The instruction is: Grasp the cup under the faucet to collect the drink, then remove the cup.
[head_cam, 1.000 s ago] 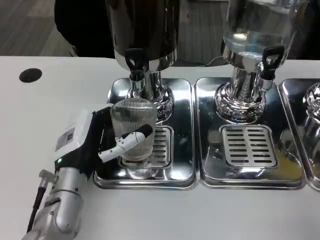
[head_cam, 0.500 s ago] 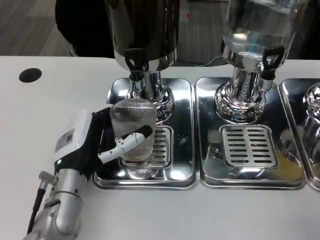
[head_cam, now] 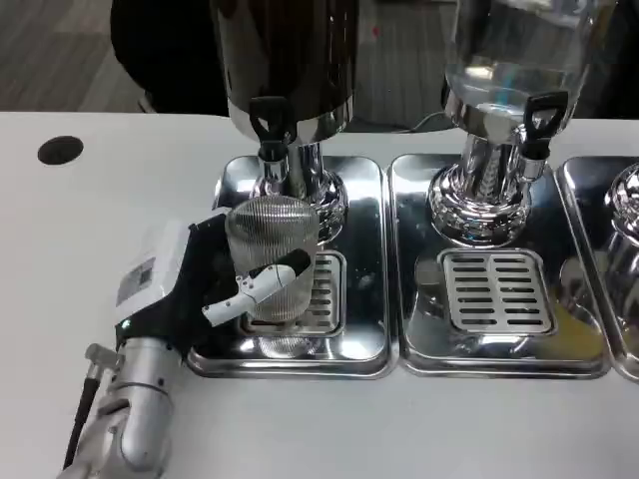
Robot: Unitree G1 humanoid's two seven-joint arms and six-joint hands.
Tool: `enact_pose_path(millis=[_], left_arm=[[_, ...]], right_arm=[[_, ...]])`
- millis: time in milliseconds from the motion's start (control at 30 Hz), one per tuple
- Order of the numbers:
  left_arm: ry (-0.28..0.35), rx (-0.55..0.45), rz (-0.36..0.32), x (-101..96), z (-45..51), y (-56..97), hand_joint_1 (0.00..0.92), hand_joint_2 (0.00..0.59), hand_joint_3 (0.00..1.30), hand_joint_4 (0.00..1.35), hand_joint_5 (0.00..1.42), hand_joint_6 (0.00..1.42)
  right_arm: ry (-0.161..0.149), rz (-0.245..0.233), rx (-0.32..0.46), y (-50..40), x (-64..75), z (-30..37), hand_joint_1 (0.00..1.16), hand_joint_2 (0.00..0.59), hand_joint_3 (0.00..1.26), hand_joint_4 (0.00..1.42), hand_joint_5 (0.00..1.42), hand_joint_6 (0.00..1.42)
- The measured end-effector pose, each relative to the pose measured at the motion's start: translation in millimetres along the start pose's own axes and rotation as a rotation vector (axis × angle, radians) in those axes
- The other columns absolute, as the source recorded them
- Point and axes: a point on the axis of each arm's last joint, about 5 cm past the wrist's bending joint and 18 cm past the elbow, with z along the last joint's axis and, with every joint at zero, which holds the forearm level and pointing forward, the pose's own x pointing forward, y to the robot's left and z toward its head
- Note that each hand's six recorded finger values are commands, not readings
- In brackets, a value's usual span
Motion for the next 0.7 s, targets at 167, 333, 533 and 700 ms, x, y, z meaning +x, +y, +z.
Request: enact_pose_path(millis=[167,333,533,700], left_arm=[[-0.002,0.006,0.003,-0.1,0.0,-0.2,0.21,0.198,0.48,0.55,0.42,0.46],[-0.003,0.023,0.003,0.0,0.1,-0.2,0.179,0.199,0.48,0.4,0.38,0.46],[0.004,0.023,-0.001,-2.0,-1.2,-1.1,0.161,0.188,0.36,0.19,0.3,0.46],[0.014,0.019,-0.011,-6.2,-3.1,-2.6,0.121,0.132,0.27,0.06,0.24,0.43]], right_arm=[[0.002,0.0,0.001,-0.1,-0.7,-0.3,0.4,0.586,0.11,0.09,0.0,0.0],[0.005,0.003,0.004,0.3,-1.7,-0.8,0.4,0.586,0.11,0.09,0.0,0.0],[0.004,0.001,0.007,0.2,-2.1,-0.8,0.41,0.586,0.11,0.09,0.0,0.0],[0.007,-0.005,0.009,-0.5,-2.2,-1.0,0.41,0.586,0.11,0.09,0.0,0.0]])
